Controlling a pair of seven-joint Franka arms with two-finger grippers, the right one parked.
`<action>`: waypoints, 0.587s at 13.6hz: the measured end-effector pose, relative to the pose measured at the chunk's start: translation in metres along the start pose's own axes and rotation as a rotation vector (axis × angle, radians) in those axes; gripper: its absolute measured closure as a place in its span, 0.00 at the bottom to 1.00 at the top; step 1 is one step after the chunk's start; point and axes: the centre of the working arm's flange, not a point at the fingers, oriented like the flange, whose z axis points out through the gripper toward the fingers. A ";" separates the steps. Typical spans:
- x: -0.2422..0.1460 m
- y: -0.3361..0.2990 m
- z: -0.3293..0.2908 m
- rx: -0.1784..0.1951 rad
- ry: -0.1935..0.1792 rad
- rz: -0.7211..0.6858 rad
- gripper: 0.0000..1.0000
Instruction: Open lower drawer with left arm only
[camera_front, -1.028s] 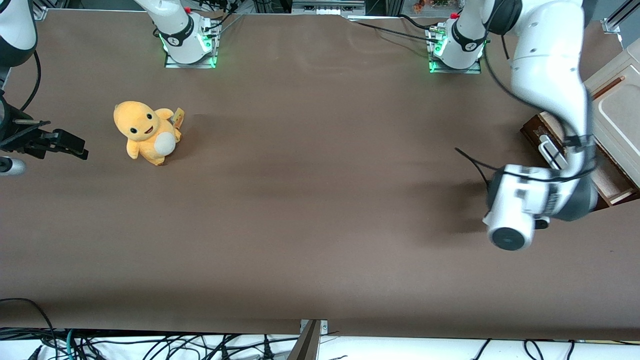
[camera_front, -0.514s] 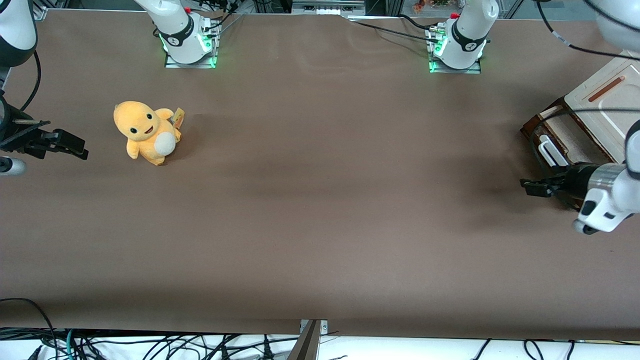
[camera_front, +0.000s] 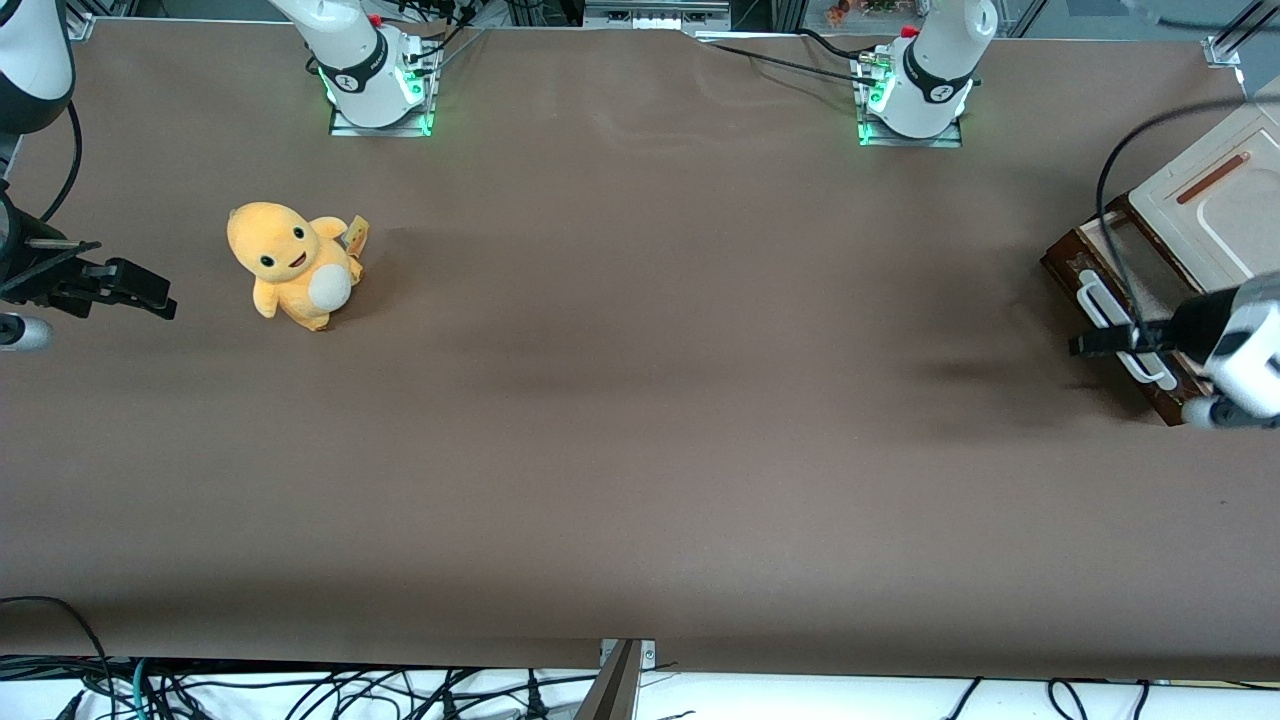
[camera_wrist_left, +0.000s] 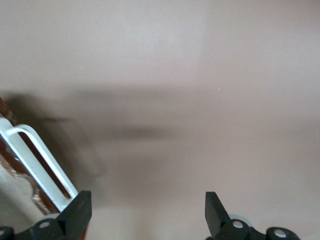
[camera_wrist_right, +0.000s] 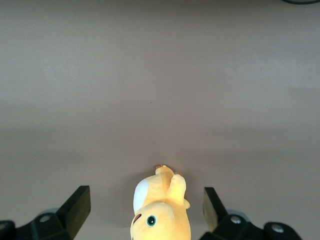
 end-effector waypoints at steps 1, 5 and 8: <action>-0.011 0.005 -0.014 0.025 0.042 0.040 0.00; -0.051 0.051 -0.040 0.126 0.083 0.144 0.00; -0.064 0.053 -0.032 0.124 0.062 0.150 0.00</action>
